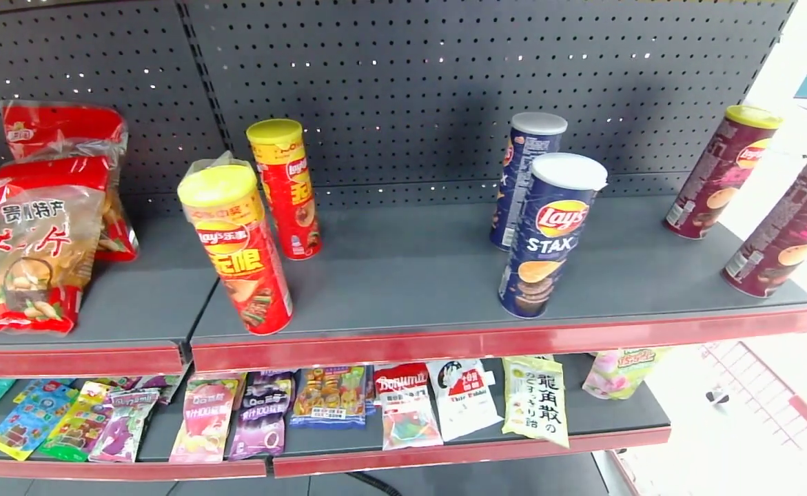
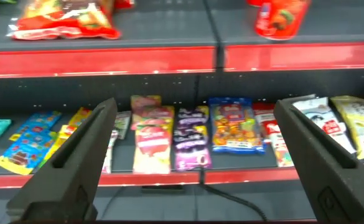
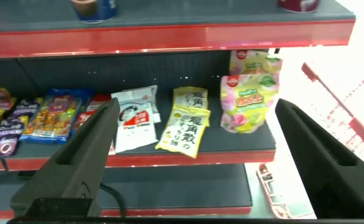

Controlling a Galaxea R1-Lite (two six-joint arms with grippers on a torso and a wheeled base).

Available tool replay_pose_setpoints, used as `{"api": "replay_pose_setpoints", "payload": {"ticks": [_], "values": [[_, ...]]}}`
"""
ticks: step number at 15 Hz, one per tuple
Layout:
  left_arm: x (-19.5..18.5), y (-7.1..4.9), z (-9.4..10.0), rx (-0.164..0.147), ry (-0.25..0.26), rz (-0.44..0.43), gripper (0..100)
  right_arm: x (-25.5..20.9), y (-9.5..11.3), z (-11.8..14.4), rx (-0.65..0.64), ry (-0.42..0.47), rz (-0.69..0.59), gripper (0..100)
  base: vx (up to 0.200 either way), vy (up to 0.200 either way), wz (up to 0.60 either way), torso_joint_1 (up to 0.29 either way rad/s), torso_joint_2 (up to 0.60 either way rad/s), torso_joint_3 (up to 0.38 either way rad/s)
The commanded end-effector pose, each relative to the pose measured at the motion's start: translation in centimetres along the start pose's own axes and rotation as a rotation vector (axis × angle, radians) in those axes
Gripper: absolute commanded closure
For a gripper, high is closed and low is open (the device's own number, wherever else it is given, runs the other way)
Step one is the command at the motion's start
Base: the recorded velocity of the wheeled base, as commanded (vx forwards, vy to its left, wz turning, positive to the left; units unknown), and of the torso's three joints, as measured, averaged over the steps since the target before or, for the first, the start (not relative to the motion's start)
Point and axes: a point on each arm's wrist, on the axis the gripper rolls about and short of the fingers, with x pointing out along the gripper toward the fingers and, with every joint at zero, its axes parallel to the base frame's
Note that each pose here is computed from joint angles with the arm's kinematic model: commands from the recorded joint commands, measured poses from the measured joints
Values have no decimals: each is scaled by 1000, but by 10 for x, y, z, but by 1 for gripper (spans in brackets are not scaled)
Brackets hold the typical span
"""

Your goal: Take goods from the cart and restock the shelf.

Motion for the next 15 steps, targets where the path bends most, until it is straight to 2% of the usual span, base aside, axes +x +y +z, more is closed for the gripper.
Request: {"api": "replay_pose_setpoints", "payload": {"ticks": [1,8,15], "values": [[0,0,0,0,1,0,0,0,0,0,0,-1,1,0,0,-200,0,2,-2,-7],[0,0,0,0,0,0,0,0,0,0,-2,-1,1,0,0,-200,0,3,5,4],[0,0,0,0,0,0,0,0,0,0,-2,-1,-2,0,0,0,0,0,0,0]]}}
